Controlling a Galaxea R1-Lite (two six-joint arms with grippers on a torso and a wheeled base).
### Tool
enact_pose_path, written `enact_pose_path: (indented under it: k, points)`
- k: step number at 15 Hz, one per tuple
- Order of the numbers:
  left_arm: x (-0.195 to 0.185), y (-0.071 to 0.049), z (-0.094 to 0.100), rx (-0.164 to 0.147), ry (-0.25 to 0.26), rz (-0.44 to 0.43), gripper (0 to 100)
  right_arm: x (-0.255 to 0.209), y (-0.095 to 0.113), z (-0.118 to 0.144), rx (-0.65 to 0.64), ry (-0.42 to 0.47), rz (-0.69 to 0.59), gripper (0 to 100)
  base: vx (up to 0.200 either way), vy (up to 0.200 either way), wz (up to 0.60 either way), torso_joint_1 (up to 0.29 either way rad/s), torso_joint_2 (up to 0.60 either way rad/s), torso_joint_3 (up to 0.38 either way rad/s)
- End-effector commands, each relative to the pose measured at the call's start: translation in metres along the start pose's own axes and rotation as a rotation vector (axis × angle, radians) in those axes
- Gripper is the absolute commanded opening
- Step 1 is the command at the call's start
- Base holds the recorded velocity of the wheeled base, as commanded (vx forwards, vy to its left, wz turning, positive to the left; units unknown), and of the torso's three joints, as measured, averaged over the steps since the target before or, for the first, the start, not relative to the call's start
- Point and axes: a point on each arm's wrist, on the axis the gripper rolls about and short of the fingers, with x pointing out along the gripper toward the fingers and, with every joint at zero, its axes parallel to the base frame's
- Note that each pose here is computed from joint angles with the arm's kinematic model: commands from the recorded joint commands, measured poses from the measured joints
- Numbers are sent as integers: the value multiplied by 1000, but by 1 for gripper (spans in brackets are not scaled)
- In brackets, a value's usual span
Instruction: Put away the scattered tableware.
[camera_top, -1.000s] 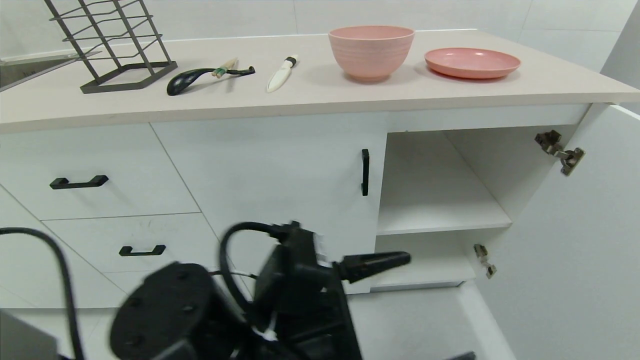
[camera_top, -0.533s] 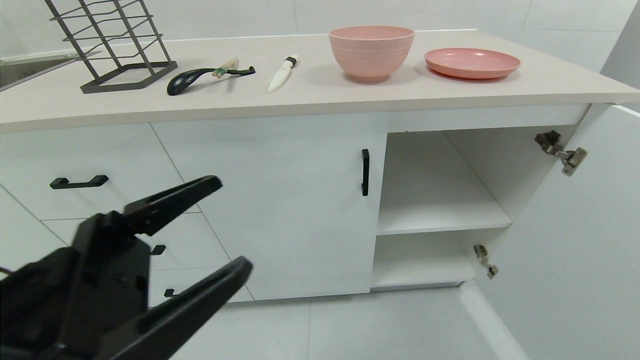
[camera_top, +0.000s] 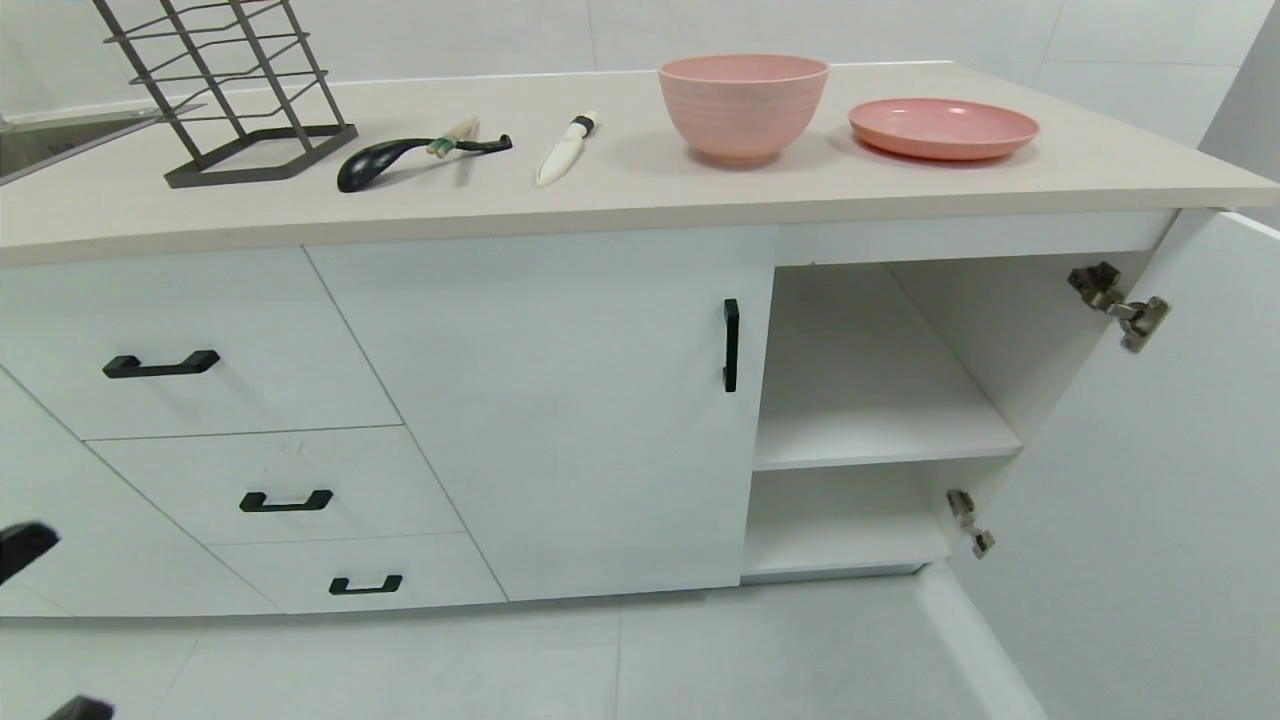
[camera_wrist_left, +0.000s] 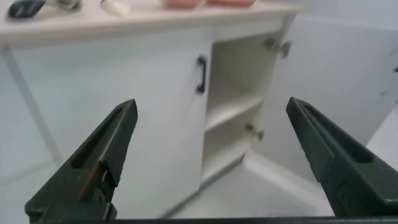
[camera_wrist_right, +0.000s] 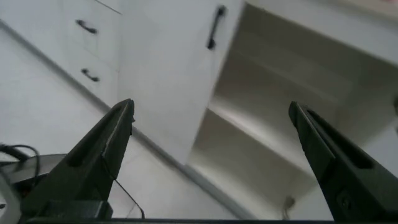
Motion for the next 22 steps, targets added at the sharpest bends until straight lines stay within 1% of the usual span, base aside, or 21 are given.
enact_pose_path:
  k: [1, 2, 3, 4, 5, 6, 7, 8, 9, 10, 11, 13, 14, 15, 16, 17, 19, 20, 21, 22]
  points:
    - [-45, -21, -11, 65, -50, 163, 100, -13, 9, -12, 42, 50, -208, 100, 0, 0, 0, 0, 0, 0]
    - [-53, -25, -30, 46, 5, 200, 100, -14, 9, -19, 112, 123, -296, 100, 0, 0, 0, 0, 0, 0]
    - [-58, -26, -44, 40, 37, 209, 100, -15, 9, -23, 131, 173, -340, 100, 0, 0, 0, 0, 0, 0]
    - [-68, -29, -71, 60, 86, 219, 100, -17, 10, -31, 161, 268, -423, 100, 0, 0, 0, 0, 0, 0]
    - [-68, -27, -88, 83, 146, 252, 100, -18, 10, -37, 178, 334, -487, 100, 0, 0, 0, 0, 0, 0]
    - [-67, -23, -99, 117, 176, 306, 100, -19, 10, -37, 184, 336, -506, 100, 0, 0, 0, 0, 0, 0]
    - [-68, -22, -100, 125, 186, 384, 100, -19, 10, -38, 204, 337, -518, 100, 0, 0, 0, 0, 0, 0]
    - [-69, -21, -100, 129, 187, 429, 100, -19, 10, -38, 211, 338, -525, 100, 0, 0, 0, 0, 0, 0]
    - [-70, -18, -100, 142, 192, 540, 100, -20, 9, -38, 213, 350, -559, 100, 0, 0, 0, 0, 0, 0]
    - [-72, -16, -103, 134, 220, 667, 100, -20, 9, -38, 213, 354, -578, 100, 0, 0, 0, 0, 0, 0]
    - [-72, -16, -104, 120, 222, 657, 100, -20, 9, -38, 214, 356, -578, 100, 0, 0, 0, 0, 0, 0]
    - [-72, -16, -104, 136, 235, 645, 100, -21, 10, -39, 224, 345, -566, 100, 0, 0, 0, 0, 0, 0]
    - [-72, -16, -104, 120, 229, 645, 100, -23, 11, -38, 246, 302, -563, 100, 0, 0, 0, 0, 0, 0]
    - [-72, -16, -104, 51, 206, 648, 100, -25, 12, -38, 302, 252, -566, 100, 0, 0, 0, 0, 0, 0]
    - [-72, -17, -104, 35, 199, 645, 100, -25, 12, -39, 314, 250, -573, 100, 0, 0, 0, 0, 0, 0]
    - [-72, -17, -104, 49, 206, 640, 100, -25, 12, -39, 316, 251, -574, 100, 0, 0, 0, 0, 0, 0]
    - [-72, -16, -104, 54, 207, 646, 100, -25, 12, -39, 314, 251, -574, 100, 0, 0, 0, 0, 0, 0]
    - [-72, -16, -104, 72, 213, 649, 100, -25, 12, -39, 317, 251, -576, 100, 0, 0, 0, 0, 0, 0]
    - [-72, -16, -104, 114, 227, 650, 100, -25, 12, -39, 316, 251, -574, 100, 0, 0, 0, 0, 0, 0]
    - [-72, -16, -104, 124, 232, 647, 100, -25, 12, -39, 315, 251, -576, 100, 0, 0, 0, 0, 0, 0]
